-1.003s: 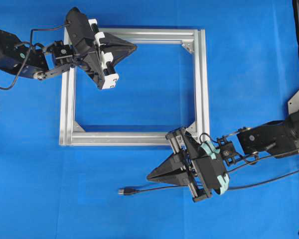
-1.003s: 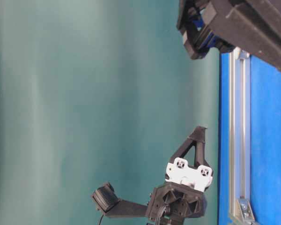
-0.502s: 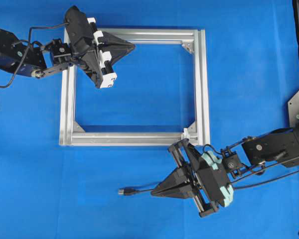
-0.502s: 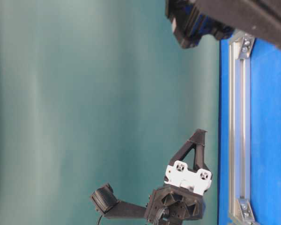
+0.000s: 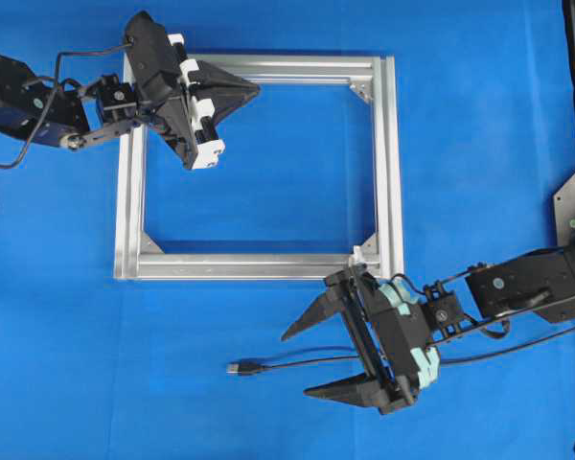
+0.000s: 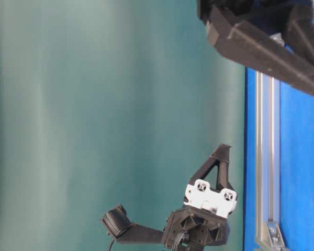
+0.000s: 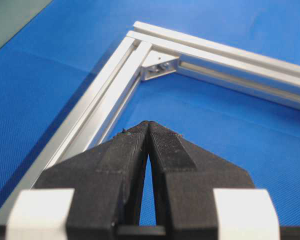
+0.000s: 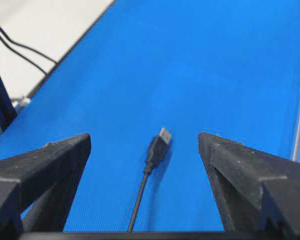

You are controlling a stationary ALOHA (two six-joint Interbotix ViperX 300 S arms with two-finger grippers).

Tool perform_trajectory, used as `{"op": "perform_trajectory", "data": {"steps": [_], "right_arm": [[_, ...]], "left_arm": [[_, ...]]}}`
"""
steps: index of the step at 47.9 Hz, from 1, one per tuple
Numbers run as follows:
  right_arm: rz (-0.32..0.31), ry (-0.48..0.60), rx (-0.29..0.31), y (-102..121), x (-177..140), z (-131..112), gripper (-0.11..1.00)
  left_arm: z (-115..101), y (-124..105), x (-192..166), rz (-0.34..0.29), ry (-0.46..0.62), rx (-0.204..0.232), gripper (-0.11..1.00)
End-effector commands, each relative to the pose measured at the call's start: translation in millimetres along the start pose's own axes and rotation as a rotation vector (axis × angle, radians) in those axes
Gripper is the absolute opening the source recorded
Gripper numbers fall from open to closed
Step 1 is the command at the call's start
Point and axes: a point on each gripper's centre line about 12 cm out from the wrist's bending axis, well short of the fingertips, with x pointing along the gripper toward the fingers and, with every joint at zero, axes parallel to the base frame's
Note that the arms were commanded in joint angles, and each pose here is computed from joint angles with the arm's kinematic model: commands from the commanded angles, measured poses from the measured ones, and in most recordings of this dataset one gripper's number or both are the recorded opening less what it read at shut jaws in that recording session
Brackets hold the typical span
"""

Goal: Insert the wire through the string loop located on the right side.
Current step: 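Open the right gripper and lower it over the black USB cable, then close the right gripper on the cable just behind the USB plug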

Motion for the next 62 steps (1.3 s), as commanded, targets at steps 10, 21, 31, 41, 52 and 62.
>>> {"op": "perform_trajectory", "data": {"steps": [10, 21, 31, 41, 52, 62], "right_arm": [[-0.036, -0.01, 0.065, -1.1, 10.5, -1.8, 0.85], [-0.072, 0.019, 0.114, -1.9, 28.4, -29.3, 0.85], [-0.112, 0.05, 0.151, -6.3, 34.7, -47.5, 0.85], [-0.126, 0.066, 0.163, -7.9, 38.0, -55.2, 0.84], [-0.13, 0.067, 0.167, -8.0, 38.3, -56.8, 0.79], [-0.125, 0.061, 0.157, -6.1, 38.4, -56.1, 0.63]], "left_arm": [[14.2, -1.0, -1.8, -0.004, -0.041, -0.001, 0.0], [14.4, -1.0, -1.8, -0.004, -0.043, -0.003, 0.0], [14.9, -3.3, -2.1, -0.01, -0.044, -0.003, 0.0], [13.5, -5.6, -2.8, -0.016, -0.039, -0.003, 0.0], [13.4, -6.2, -2.8, -0.018, -0.039, -0.006, 0.0], [13.4, -6.2, -2.8, -0.018, -0.039, -0.006, 0.0]]}}
